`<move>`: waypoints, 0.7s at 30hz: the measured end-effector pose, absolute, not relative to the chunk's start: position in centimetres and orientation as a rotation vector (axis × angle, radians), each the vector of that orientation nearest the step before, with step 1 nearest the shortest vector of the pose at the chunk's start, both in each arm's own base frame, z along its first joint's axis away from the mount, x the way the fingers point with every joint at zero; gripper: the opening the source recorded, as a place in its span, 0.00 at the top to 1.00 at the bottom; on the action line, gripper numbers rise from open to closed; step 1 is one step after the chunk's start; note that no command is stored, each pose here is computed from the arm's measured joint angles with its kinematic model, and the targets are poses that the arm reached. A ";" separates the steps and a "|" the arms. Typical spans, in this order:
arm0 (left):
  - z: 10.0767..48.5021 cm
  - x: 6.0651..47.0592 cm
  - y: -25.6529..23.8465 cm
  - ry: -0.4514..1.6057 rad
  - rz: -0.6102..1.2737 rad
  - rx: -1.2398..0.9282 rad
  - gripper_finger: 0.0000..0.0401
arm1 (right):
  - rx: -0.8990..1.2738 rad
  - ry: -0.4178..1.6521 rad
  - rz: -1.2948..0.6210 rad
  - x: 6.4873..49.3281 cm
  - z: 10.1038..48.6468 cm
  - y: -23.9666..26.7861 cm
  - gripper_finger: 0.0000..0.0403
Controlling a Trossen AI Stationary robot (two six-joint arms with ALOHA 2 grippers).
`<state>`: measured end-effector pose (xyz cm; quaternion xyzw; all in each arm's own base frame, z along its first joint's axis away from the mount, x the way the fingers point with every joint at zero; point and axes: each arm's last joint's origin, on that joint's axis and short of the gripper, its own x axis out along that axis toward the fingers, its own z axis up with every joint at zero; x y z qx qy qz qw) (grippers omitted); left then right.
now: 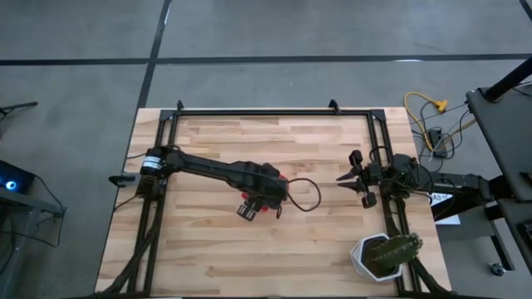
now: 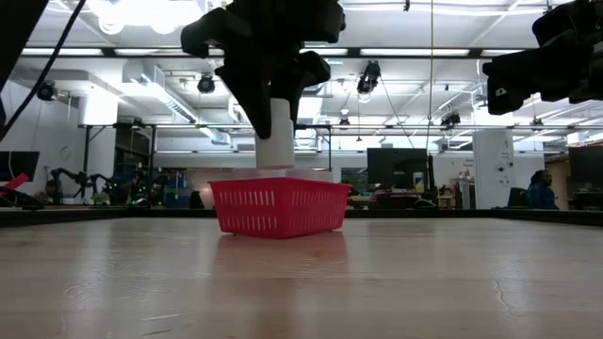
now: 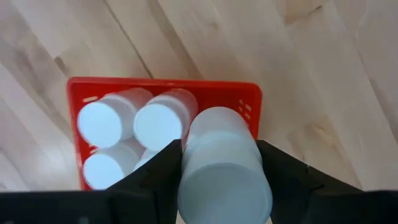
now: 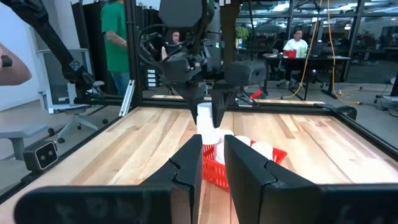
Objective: Pick and place pill bottles into a basket
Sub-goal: Put the white medicine bottle into the red bin
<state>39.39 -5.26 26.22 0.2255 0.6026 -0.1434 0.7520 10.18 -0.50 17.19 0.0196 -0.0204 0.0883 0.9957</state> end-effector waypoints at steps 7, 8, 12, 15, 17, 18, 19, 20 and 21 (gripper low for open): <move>26.1 39.6 -5.3 1.293 -0.312 0.494 0.60 | 0.040 -0.041 0.177 10.2 17.2 -0.5 0.85; 26.1 39.7 -5.3 1.290 -0.312 0.494 0.60 | 0.039 -0.041 0.178 10.2 17.2 -0.5 0.85; 25.9 39.7 -5.3 1.291 -0.314 0.493 0.60 | 0.040 -0.041 0.178 10.2 17.2 -0.5 0.85; 25.6 39.6 -5.3 1.297 -0.315 0.492 0.60 | 0.040 -0.041 0.178 10.2 17.2 -0.5 0.85; 25.5 39.6 -5.3 1.299 -0.316 0.492 0.60 | 0.039 -0.041 0.177 10.2 17.2 -0.5 0.85; 25.5 39.6 -5.3 1.300 -0.315 0.491 0.60 | 0.039 -0.041 0.178 10.2 17.2 -0.5 0.85; 25.5 39.6 -5.3 1.299 -0.314 0.489 0.60 | 0.040 -0.041 0.178 10.2 17.2 -0.5 0.85; 25.5 39.6 -5.3 1.295 -0.314 0.488 0.60 | 0.040 -0.041 0.178 10.2 17.2 -0.5 0.85; 25.5 39.7 -5.3 1.288 -0.314 0.486 0.60 | 0.039 -0.041 0.178 10.2 17.2 -0.5 0.85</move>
